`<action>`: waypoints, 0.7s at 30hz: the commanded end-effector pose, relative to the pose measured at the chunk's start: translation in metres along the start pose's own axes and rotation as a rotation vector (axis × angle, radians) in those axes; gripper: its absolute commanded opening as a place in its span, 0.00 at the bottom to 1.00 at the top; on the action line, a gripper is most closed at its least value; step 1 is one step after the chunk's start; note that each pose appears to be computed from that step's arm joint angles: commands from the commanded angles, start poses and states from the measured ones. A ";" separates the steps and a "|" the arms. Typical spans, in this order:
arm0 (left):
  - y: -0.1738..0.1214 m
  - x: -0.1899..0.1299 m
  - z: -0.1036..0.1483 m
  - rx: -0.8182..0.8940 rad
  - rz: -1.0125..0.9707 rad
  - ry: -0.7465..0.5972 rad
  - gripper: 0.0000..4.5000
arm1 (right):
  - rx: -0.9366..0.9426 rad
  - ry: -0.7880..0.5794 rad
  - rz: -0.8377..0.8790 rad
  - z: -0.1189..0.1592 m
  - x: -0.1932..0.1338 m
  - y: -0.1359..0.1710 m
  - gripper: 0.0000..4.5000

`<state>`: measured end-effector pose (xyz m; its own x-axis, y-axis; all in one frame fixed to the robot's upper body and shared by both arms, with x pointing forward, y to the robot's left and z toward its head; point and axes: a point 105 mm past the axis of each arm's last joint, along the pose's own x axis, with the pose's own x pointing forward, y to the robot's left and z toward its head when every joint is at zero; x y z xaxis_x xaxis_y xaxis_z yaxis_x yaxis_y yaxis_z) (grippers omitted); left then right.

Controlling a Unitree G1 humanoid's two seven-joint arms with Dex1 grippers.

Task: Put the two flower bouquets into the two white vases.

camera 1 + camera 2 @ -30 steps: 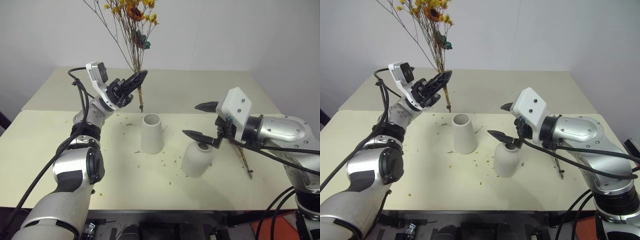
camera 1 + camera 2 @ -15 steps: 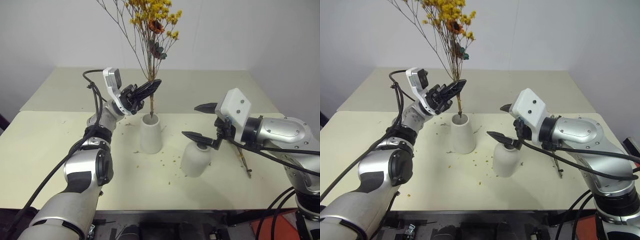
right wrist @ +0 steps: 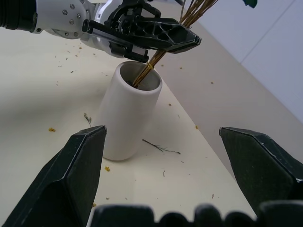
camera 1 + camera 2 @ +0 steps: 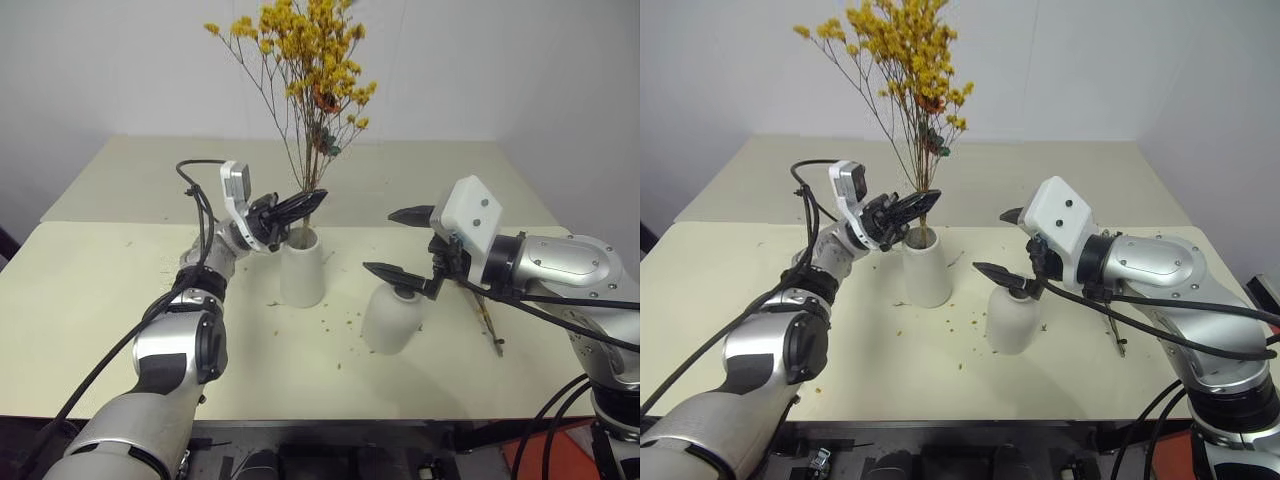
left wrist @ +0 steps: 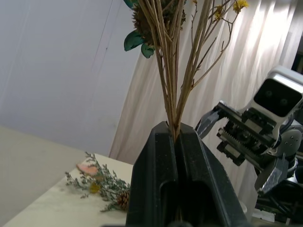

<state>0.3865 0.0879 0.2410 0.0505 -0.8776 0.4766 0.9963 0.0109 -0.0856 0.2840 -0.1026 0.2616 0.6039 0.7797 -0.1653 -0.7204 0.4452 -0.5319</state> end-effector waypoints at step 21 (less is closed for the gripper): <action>-0.015 -0.013 0.027 0.130 -0.054 0.050 0.99 | -0.059 -0.051 -0.044 0.009 -0.003 -0.007 1.00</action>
<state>0.3756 0.1113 0.2515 0.0226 -0.8950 0.4454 0.9994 0.0318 0.0133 0.2861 -0.1035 0.2642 0.6118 0.7786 -0.1393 -0.6998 0.4508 -0.5542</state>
